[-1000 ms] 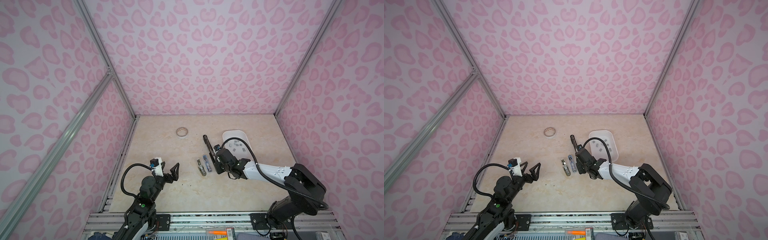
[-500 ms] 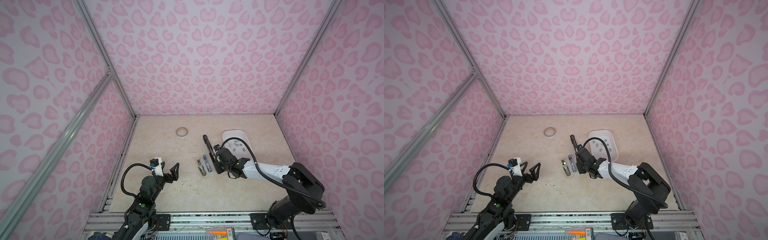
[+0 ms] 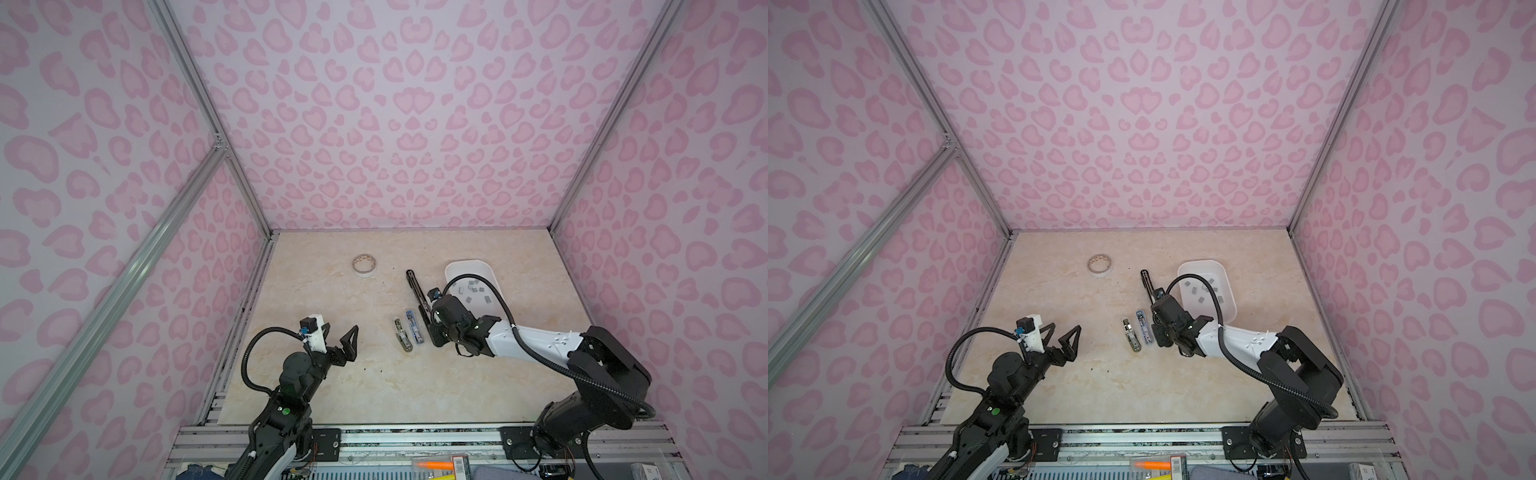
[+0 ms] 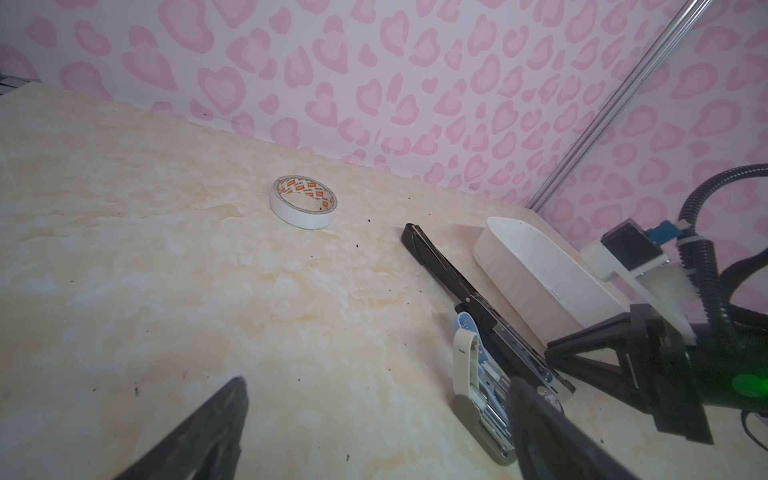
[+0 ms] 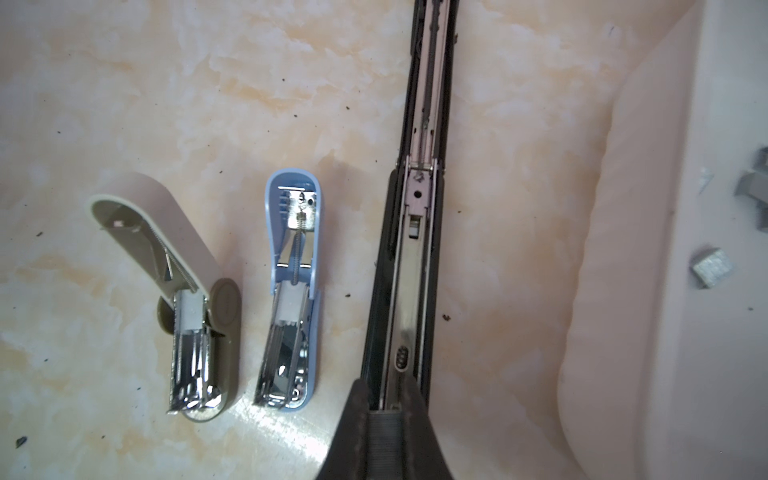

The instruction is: Load the staples into the stapler

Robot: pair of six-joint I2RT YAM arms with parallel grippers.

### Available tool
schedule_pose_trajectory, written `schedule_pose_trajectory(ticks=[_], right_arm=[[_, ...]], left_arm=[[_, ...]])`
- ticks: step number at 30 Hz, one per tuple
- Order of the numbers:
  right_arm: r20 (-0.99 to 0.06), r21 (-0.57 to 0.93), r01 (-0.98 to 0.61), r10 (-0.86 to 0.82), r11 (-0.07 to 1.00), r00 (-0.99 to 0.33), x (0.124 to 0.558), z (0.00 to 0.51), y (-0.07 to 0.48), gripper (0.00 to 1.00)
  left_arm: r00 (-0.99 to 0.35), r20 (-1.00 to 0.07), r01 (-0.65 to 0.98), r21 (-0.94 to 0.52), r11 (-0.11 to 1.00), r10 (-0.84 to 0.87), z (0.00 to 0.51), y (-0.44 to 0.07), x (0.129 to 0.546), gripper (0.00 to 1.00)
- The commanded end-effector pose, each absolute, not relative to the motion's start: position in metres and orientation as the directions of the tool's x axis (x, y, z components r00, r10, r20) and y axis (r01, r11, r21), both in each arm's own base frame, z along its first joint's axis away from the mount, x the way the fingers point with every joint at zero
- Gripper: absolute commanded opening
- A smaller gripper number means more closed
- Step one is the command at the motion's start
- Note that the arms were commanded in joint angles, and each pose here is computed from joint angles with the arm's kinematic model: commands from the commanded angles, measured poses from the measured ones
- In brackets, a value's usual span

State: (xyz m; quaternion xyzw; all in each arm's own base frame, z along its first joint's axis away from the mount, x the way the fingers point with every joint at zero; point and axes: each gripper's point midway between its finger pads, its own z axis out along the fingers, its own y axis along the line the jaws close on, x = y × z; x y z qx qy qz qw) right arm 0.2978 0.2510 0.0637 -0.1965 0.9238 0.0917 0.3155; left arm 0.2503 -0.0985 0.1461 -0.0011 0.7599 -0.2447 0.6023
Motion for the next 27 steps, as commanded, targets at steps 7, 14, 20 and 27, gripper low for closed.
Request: schedule_pose_trajectory(ticks=[7, 14, 20, 27], right_arm=[[-0.619, 0.026, -0.414, -0.311, 0.91, -0.722, 0.2999, 0.0617, 0.2486, 0.05], [-0.611, 0.018, -0.411, -0.316, 0.911, -0.726, 0.3, 0.0582, 0.2475, 0.05], [-0.605, 0.015, -0.411, -0.319, 0.911, -0.73, 0.3001, 0.0555, 0.2476, 0.05], [-0.602, 0.014, -0.411, -0.321, 0.911, -0.731, 0.3004, 0.0547, 0.2479, 0.05]], left_arm=[[-0.231, -0.924, 0.312, -0.367, 0.876, -0.305, 0.1577, -0.099, 0.2514, 0.97], [-0.233, -0.924, 0.312, -0.367, 0.876, -0.304, 0.1572, -0.0993, 0.2512, 0.97], [-0.231, -0.924, 0.313, -0.367, 0.876, -0.305, 0.1578, -0.0993, 0.2512, 0.97], [-0.231, -0.924, 0.312, -0.368, 0.876, -0.305, 0.1577, -0.0991, 0.2511, 0.97]])
